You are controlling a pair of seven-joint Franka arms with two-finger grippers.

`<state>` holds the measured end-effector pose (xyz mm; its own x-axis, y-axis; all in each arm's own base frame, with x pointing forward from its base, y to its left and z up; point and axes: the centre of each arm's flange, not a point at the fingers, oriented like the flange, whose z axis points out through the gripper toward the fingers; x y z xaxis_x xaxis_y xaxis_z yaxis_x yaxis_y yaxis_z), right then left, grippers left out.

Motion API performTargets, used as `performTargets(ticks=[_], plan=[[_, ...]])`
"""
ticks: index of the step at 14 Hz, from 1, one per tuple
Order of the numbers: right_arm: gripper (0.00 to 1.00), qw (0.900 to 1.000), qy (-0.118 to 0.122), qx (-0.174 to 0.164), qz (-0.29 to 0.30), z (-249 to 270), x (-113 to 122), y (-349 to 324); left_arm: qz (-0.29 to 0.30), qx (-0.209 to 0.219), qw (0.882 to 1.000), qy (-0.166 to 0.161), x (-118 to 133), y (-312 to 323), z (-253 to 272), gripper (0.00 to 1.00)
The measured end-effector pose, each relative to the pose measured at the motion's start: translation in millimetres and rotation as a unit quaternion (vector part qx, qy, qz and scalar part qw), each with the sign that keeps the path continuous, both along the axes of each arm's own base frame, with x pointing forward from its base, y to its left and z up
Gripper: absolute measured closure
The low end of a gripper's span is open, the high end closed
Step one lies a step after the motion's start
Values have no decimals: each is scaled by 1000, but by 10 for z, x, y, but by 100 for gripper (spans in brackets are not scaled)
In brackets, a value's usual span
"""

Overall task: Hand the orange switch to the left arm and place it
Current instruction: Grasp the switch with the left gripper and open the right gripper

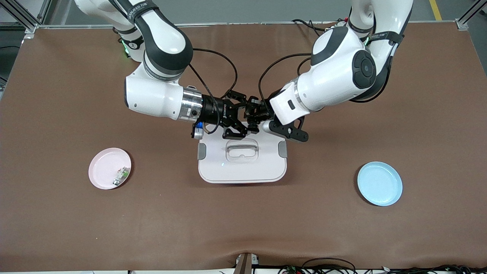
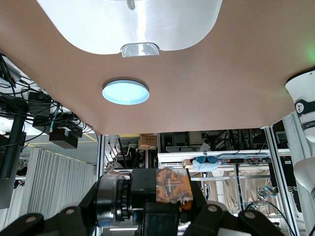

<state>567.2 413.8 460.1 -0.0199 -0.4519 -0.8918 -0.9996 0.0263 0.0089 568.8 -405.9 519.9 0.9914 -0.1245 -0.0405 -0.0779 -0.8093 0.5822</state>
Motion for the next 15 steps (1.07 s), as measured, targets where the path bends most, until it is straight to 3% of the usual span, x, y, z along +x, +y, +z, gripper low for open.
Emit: performTargets(ticks=[6,9,12,15], plan=[[25,1000,-1,1,-1,10,5,-2,1,0,1000,0,7,10,6,59],[0,1000,-3,2,-5,51,38,-28,6,1,1000,2,49,76,-2,59],[0,1000,-4,2,-9,52,69,-70,7,6,1000,5,77,134,-17,59],[0,1000,-12,1,-16,50,169,-215,14,49,999,12,250,543,-82,59]])
